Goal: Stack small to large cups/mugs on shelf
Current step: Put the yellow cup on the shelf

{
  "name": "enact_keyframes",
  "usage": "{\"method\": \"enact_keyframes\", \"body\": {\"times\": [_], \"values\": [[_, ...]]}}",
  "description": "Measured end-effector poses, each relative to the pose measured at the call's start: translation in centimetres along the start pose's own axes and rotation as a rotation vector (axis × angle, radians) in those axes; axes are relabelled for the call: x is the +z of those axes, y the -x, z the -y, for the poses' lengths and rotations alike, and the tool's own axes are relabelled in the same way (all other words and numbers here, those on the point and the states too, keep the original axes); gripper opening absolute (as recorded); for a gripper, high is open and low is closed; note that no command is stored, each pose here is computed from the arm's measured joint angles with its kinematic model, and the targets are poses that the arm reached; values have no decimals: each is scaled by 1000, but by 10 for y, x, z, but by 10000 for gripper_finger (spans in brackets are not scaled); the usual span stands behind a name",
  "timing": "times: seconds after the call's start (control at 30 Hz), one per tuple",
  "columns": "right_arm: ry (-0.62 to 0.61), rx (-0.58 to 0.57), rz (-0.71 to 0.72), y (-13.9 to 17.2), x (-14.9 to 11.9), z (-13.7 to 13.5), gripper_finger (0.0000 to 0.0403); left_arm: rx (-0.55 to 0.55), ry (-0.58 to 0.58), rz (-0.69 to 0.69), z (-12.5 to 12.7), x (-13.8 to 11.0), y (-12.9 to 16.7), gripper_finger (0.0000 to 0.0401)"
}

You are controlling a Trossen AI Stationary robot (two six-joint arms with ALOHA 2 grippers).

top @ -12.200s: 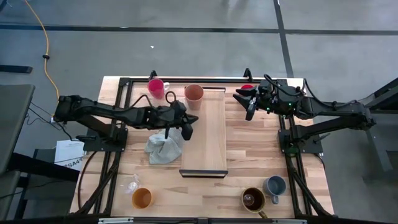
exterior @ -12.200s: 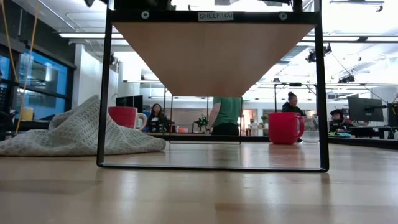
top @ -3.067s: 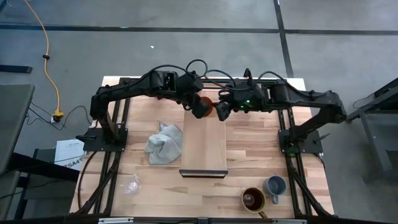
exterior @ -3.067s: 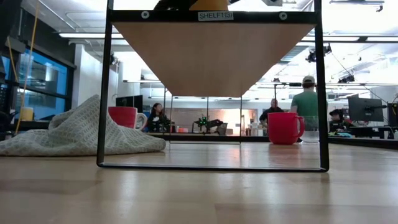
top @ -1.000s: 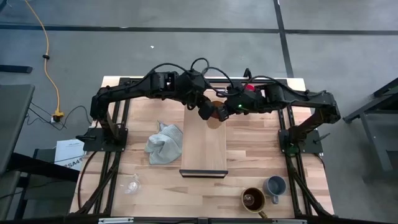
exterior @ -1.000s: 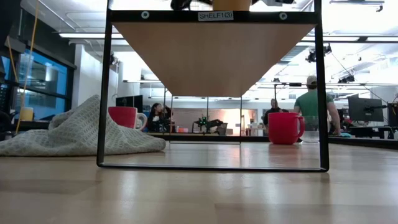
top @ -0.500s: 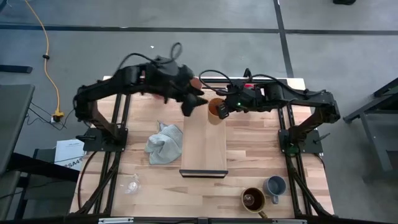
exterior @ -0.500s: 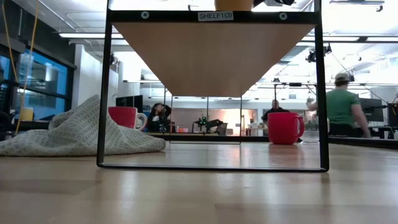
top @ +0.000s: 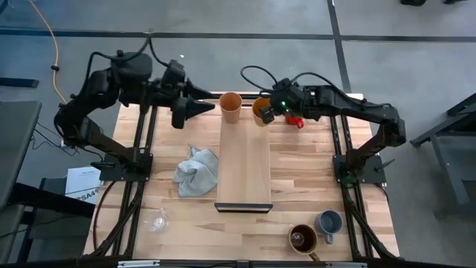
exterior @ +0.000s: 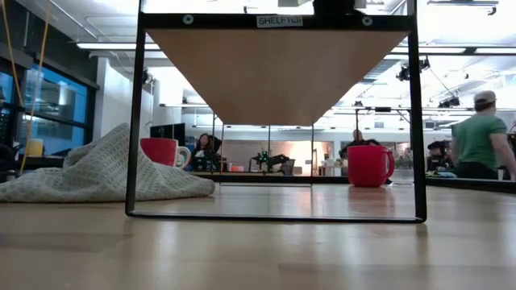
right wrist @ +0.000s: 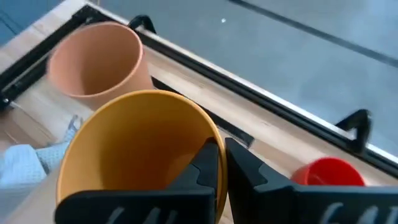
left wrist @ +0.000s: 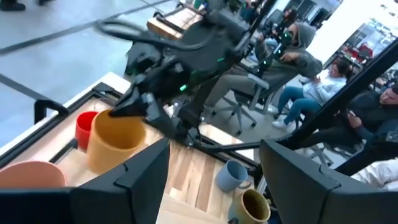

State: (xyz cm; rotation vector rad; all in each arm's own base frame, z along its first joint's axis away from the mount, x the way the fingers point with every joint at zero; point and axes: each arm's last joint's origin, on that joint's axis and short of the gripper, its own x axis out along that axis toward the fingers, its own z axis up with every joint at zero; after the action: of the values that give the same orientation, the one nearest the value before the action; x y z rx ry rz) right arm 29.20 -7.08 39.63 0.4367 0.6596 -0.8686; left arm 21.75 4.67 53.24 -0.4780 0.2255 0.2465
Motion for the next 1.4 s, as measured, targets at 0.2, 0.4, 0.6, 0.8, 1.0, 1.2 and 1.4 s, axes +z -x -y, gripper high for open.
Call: {"method": "enact_keyframes", "body": {"times": [0.2,0.4,0.6,0.8,1.0,1.2,1.4], "values": [[-33,57,-21,-34,-1,10,0,23,0,10,-1,0,-1,239],[-59,70,11,-37,7,17,0,25,0,7,-1,0,-2,239],[-104,50,-37,-49,2,25,0,22,0,12,-1,0,-2,239],[-143,67,-38,-56,-4,24,0,22,0,12,-1,0,-2,239],[-132,71,-34,-57,-3,24,0,22,1,13,-1,0,-2,239],[-152,73,-31,-57,-3,23,7,22,1,14,-1,0,-2,239],[-156,70,-29,-57,-3,23,44,23,1,14,-1,1,-2,239]]}}
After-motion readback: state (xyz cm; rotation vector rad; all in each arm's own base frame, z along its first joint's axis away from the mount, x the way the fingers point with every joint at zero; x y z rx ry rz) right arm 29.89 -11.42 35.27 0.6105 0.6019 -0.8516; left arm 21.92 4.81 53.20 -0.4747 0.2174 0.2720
